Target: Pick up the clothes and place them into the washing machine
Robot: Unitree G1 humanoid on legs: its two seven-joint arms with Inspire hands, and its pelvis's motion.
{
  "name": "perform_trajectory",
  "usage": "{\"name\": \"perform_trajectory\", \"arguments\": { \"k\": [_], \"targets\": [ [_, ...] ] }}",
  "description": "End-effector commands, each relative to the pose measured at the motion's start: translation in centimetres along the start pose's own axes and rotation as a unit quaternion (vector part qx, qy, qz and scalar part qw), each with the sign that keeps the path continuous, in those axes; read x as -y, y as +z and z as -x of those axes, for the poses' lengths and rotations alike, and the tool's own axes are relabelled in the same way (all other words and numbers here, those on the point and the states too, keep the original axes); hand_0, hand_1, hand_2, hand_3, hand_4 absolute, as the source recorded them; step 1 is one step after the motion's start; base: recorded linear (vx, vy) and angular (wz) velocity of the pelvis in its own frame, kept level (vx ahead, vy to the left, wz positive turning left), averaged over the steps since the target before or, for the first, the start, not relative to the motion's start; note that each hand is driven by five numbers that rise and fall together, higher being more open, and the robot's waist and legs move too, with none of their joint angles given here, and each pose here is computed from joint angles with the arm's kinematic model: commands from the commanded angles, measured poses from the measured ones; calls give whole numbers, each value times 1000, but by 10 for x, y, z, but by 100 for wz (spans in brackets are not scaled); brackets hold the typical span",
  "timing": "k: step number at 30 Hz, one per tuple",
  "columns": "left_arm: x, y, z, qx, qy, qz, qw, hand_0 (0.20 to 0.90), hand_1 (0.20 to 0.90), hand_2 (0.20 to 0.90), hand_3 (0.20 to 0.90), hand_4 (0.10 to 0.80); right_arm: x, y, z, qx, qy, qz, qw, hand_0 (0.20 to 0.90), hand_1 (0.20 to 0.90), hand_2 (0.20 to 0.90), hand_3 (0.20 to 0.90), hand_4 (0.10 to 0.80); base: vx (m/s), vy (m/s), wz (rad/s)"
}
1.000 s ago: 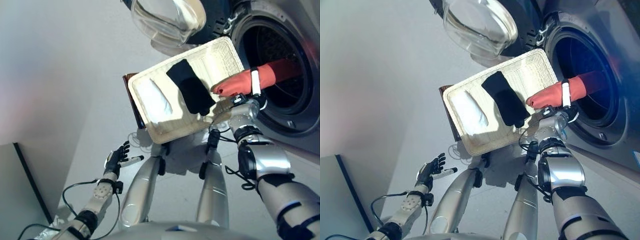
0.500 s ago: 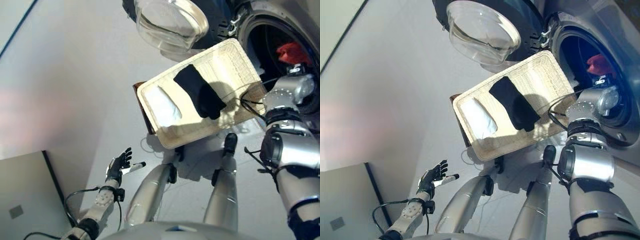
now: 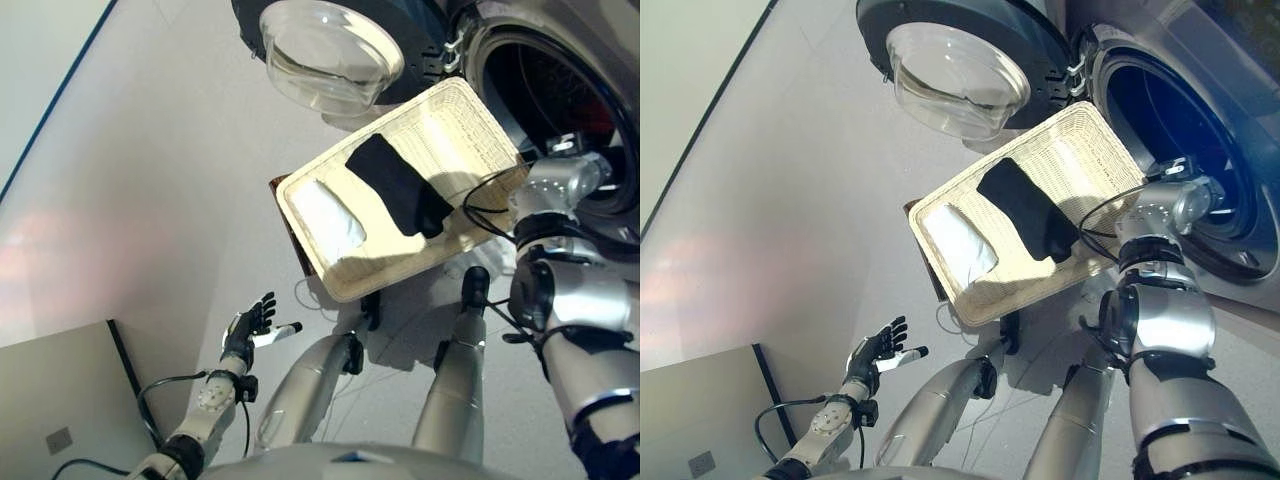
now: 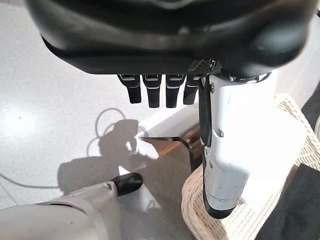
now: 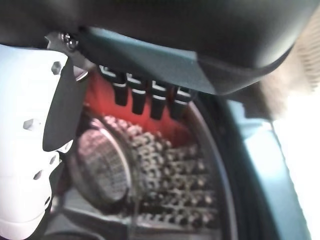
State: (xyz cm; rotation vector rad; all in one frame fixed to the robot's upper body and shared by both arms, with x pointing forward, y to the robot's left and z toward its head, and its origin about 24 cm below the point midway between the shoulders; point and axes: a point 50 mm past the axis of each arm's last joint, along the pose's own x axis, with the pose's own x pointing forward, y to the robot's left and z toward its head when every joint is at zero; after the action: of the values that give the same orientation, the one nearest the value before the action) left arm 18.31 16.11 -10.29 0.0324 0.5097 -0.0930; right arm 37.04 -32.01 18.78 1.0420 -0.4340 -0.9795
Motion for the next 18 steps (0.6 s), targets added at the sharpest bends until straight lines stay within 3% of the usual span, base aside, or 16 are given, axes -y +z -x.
{"name": "perform_trajectory", "arguments": {
  "k": [1,5,8,15,16,17,18],
  "targets": [
    [-12,-10,8,-11,31,13,999,900,900,900,900,800,-36,21,3,53,112,45,991,900,900,900,900,800,-38,-23,0],
    [-20,-10,8,-16,40,6,999,900,900,900,900,800,-18,0,-1,21,115,191,975,900,900,900,900,800,-57,-47,4],
    [-28,-6,7,-8,44,-10,999,900,900,900,900,800,-17,-21,7,9,185,353,917,900,900,900,900,800,-80,-90,4],
    [-49,-4,11,-4,80,-10,997,900,900,900,900,800,0,-56,23,-18,237,476,847,900,900,900,900,800,-55,-65,1],
    [-51,-3,12,0,85,-6,996,900,900,900,900,800,1,-58,25,-13,247,494,833,900,900,900,900,800,-66,-72,17],
    [-60,-1,14,9,112,19,993,900,900,900,900,800,-1,-65,32,7,279,549,788,900,900,900,900,800,-51,-53,21],
    [-60,-1,14,9,113,20,993,900,900,900,900,800,-1,-66,32,7,279,549,788,900,900,900,900,800,-49,-57,24]
  ]
}}
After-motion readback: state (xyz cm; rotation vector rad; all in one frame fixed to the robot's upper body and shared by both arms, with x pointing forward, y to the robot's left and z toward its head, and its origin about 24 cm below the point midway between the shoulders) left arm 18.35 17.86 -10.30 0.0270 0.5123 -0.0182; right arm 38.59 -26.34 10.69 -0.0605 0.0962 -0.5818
